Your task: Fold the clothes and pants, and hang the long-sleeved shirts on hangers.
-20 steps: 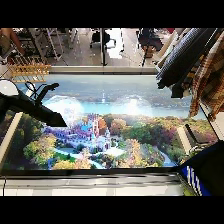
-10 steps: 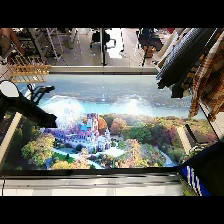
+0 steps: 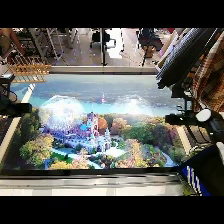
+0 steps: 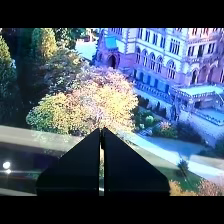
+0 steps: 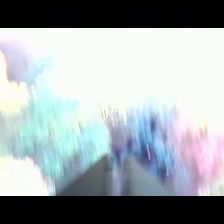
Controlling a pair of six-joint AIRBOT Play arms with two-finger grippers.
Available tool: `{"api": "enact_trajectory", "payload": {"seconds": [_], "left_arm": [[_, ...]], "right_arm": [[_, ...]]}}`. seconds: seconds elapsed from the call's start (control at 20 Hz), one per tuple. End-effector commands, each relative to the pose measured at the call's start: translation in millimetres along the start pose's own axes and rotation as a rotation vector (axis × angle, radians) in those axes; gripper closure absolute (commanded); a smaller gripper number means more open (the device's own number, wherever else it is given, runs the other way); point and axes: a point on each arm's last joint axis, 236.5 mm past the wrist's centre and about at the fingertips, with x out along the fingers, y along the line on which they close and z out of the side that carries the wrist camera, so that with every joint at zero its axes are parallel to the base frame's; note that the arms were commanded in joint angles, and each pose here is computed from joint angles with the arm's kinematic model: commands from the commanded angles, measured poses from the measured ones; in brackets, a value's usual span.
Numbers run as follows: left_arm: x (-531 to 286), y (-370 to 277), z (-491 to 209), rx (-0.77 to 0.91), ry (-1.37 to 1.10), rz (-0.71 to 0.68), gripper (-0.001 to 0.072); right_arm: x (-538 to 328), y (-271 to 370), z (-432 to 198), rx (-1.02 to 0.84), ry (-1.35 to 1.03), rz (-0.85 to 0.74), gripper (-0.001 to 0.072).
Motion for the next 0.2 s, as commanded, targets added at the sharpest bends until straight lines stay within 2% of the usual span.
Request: {"api": "enact_trajectory", "payload": {"seconds": [0.0, 0.15], "left_arm": [[-1.5, 10.9, 5.4, -0.031, -0.026, 0.034, 0.0694], [-1.5, 10.8, 5.5, -0.031, -0.026, 0.034, 0.0694]], "right_arm": [[6.4, 15.7, 60.0, -0.062, -0.257, -0.045, 0.0692], [-2.8, 10.2, 84.1, -0.055, -0.357, -0.072, 0.0695]]}}
